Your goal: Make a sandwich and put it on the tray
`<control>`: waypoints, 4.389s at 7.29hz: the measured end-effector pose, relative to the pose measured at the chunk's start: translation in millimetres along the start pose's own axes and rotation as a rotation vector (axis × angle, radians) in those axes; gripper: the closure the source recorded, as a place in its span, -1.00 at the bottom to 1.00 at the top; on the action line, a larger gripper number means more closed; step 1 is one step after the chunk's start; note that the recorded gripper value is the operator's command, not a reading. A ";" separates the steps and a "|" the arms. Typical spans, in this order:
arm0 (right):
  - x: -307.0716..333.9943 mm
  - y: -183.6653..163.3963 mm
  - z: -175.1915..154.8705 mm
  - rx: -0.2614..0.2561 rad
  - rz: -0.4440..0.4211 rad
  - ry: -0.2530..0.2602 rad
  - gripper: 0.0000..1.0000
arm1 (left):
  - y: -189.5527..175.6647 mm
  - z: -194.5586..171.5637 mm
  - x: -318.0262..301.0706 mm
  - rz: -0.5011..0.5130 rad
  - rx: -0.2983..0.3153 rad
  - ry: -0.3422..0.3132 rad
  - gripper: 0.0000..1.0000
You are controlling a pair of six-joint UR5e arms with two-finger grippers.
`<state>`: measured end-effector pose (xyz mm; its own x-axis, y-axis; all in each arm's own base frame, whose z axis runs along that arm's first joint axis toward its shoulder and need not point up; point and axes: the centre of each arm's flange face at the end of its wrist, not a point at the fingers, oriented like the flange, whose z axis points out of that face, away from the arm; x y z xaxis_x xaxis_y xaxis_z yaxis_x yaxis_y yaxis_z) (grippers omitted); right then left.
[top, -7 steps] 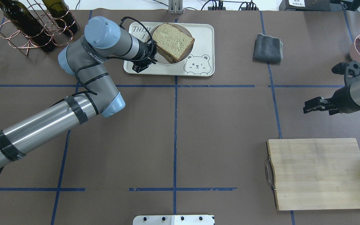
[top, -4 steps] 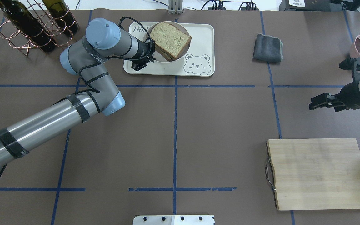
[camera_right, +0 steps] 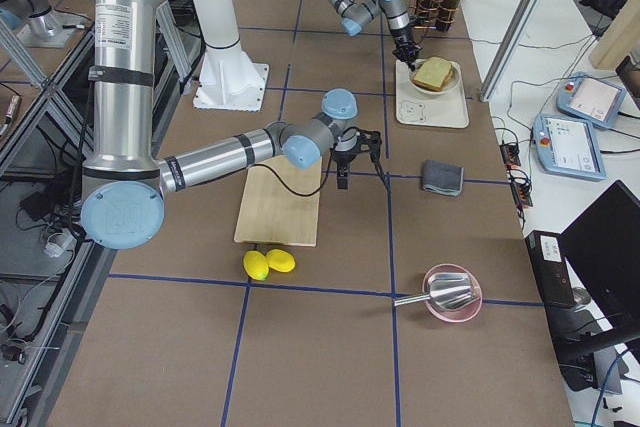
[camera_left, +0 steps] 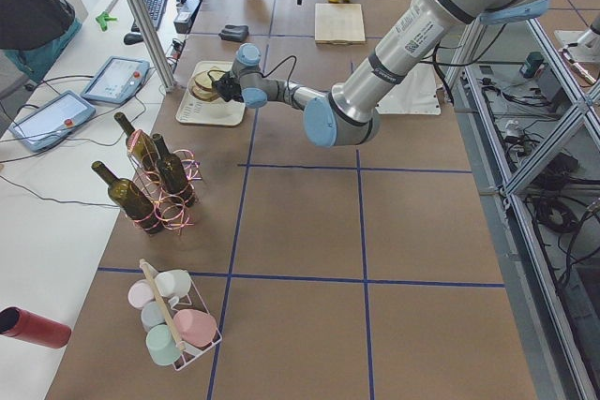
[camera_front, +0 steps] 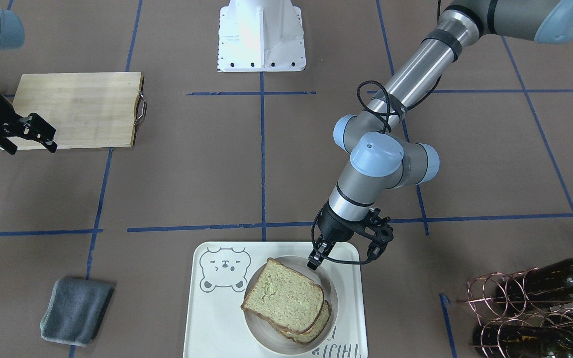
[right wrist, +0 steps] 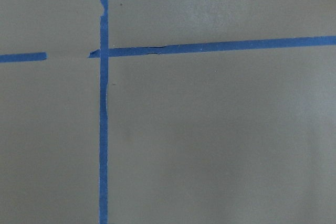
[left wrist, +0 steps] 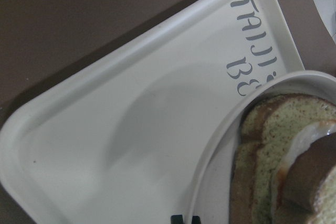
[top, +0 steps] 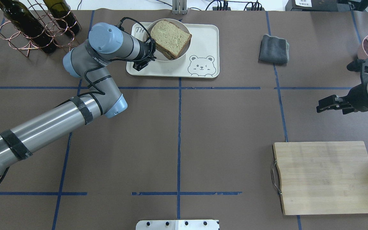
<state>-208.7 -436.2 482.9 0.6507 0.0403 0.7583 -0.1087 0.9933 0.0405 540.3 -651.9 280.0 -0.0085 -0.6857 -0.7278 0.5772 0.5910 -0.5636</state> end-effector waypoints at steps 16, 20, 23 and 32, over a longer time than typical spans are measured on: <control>105.0 11.7 -28.8 0.021 -0.076 0.085 -1.00 | -44.7 -208.5 -69.0 0.650 0.018 -0.053 -1.00; 197.5 6.2 -75.0 -0.053 -0.205 0.189 -1.00 | -182.8 -275.3 -106.5 1.026 0.071 -0.246 -1.00; 224.6 -32.0 -126.9 -0.104 -0.237 0.151 -1.00 | -282.2 -325.2 -131.5 1.191 0.029 -0.336 -1.00; 288.8 -19.5 -103.7 -0.158 -0.124 0.051 -1.00 | -443.0 -426.3 -353.1 1.058 -0.231 -0.492 -1.00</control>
<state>59.3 -432.7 633.6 0.6897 -0.0815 0.7195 0.0911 0.9955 0.0254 -60.5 -490.5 620.1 0.7271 0.1291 -0.6742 -0.0522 0.9897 0.1332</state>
